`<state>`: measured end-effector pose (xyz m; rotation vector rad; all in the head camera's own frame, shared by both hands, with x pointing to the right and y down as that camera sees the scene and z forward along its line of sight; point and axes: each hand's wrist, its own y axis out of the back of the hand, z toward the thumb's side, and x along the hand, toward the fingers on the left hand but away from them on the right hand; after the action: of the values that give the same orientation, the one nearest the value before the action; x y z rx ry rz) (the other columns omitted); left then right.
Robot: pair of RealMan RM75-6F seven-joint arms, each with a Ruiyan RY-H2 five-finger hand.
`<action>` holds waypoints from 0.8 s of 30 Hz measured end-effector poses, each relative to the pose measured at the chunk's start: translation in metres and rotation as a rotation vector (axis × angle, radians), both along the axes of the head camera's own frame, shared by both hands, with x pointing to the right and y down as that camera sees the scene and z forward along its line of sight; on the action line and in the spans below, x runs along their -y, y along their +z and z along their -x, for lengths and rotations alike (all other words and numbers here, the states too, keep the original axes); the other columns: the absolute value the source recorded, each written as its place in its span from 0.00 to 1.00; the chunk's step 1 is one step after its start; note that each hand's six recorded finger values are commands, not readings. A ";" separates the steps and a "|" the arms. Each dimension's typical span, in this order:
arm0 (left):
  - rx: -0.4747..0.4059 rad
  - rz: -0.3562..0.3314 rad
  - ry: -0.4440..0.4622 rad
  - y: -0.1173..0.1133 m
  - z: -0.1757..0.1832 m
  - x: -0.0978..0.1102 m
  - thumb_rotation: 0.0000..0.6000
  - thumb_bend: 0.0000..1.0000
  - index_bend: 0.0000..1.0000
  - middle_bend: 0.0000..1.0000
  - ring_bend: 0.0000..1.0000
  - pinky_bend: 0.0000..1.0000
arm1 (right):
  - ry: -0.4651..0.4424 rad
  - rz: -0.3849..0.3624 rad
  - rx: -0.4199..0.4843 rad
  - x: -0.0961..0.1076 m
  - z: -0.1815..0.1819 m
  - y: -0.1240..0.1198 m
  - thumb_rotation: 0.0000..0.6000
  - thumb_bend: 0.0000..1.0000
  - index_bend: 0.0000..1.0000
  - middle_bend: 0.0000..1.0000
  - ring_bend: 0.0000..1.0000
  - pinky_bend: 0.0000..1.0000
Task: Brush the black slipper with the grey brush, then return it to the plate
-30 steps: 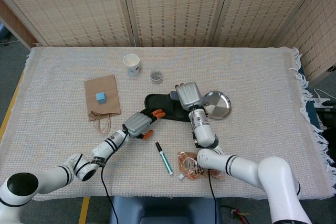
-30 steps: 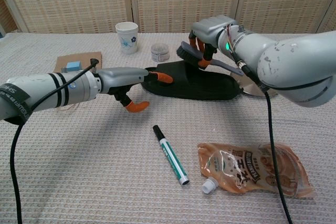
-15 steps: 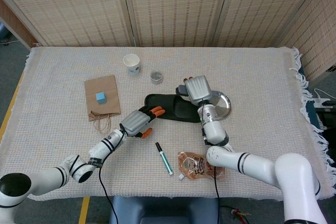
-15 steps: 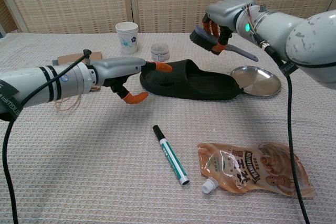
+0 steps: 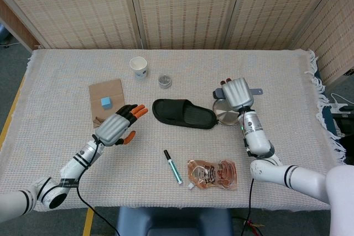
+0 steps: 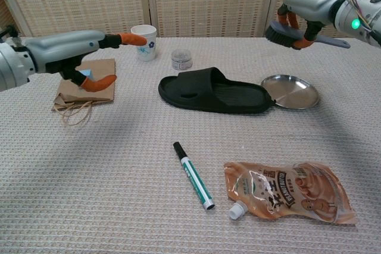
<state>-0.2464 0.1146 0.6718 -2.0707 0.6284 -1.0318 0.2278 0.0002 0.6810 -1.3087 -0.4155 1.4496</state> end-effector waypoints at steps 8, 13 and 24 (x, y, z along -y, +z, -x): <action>0.033 -0.035 -0.217 -0.007 0.092 -0.028 1.00 0.56 0.00 0.00 0.00 0.08 | 0.028 0.055 -0.097 -0.023 -0.047 0.038 1.00 0.47 0.92 0.64 0.60 0.91; 0.039 -0.040 -0.292 -0.007 0.129 -0.041 1.00 0.56 0.00 0.00 0.00 0.08 | 0.049 0.093 -0.129 -0.037 -0.059 0.062 1.00 0.47 0.90 0.64 0.60 0.91; 0.041 -0.030 -0.281 -0.001 0.140 -0.049 1.00 0.56 0.00 0.00 0.00 0.08 | 0.056 0.173 -0.112 -0.055 -0.048 0.092 1.00 0.46 0.42 0.36 0.23 0.74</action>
<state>-0.3865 0.1638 0.6712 -1.9667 0.9278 -1.2097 0.2761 0.0548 0.7729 -1.3528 -0.2590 1.6262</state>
